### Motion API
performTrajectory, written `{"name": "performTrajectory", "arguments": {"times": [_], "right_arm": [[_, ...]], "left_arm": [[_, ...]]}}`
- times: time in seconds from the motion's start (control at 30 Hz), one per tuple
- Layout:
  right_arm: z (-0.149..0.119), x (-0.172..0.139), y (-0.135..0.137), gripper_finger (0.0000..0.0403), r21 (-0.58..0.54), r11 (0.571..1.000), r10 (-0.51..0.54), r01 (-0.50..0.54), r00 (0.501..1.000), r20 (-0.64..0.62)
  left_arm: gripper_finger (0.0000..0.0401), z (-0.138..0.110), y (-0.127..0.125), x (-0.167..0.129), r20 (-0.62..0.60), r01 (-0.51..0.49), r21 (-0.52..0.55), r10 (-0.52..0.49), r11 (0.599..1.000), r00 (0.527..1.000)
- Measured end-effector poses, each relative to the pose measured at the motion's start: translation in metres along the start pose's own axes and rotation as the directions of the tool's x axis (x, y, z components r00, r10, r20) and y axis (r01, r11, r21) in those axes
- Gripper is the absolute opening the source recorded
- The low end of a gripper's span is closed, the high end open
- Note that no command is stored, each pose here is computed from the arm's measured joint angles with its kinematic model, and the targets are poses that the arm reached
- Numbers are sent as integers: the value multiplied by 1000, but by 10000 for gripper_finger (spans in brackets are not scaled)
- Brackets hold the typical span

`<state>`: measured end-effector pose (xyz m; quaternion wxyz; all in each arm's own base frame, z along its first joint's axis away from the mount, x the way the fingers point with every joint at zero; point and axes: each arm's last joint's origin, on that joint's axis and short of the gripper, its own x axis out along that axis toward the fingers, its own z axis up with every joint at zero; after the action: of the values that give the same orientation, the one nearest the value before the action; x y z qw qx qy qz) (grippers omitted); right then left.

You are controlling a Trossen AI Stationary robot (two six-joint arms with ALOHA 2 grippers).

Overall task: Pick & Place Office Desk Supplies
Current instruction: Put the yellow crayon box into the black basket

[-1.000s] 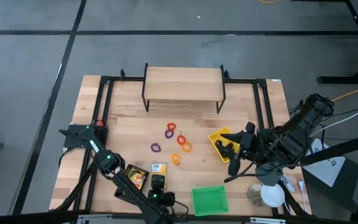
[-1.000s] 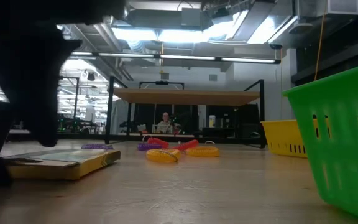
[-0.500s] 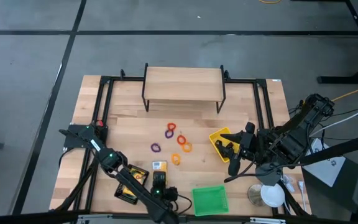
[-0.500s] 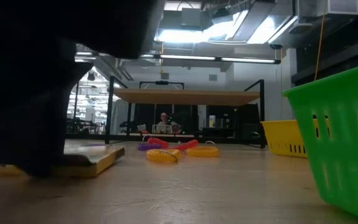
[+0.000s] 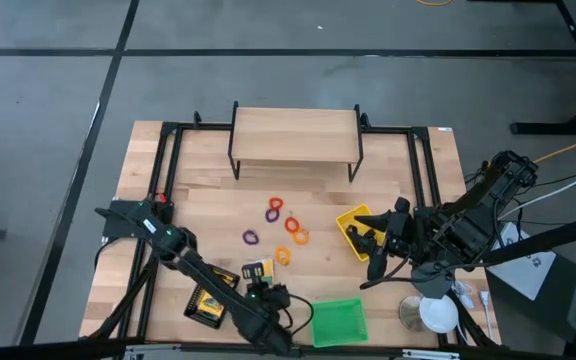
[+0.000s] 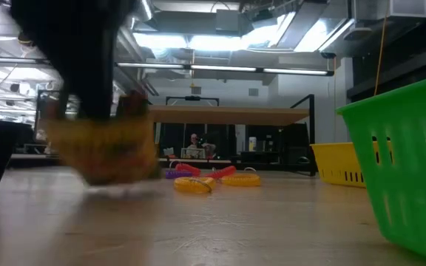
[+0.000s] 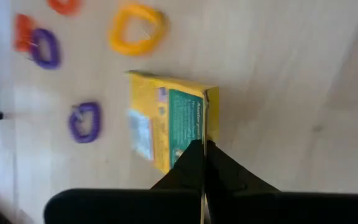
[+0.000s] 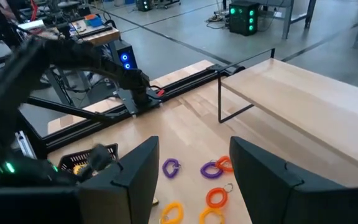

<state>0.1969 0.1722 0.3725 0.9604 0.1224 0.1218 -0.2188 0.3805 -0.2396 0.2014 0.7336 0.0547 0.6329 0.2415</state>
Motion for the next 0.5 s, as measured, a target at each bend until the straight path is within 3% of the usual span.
{"name": "performTrajectory", "arguments": {"times": [0.2, 0.4, 0.5], "right_arm": [[0, 0, 0, 199, 52, 999, 0, 0, 1000, 0], [0, 0, 0, 199, 97, 995, 2, -2, 1000, -3], [0, 0, 0, 199, 108, 994, 14, -12, 1000, -17]], "left_arm": [[1, -2, 40, -56, 118, 99, -125, -85, 987, 989], [1, -16, 73, -104, 155, 236, -54, -225, 970, 962], [1, -29, 88, -127, 131, 336, 2, -333, 942, 934]]}}
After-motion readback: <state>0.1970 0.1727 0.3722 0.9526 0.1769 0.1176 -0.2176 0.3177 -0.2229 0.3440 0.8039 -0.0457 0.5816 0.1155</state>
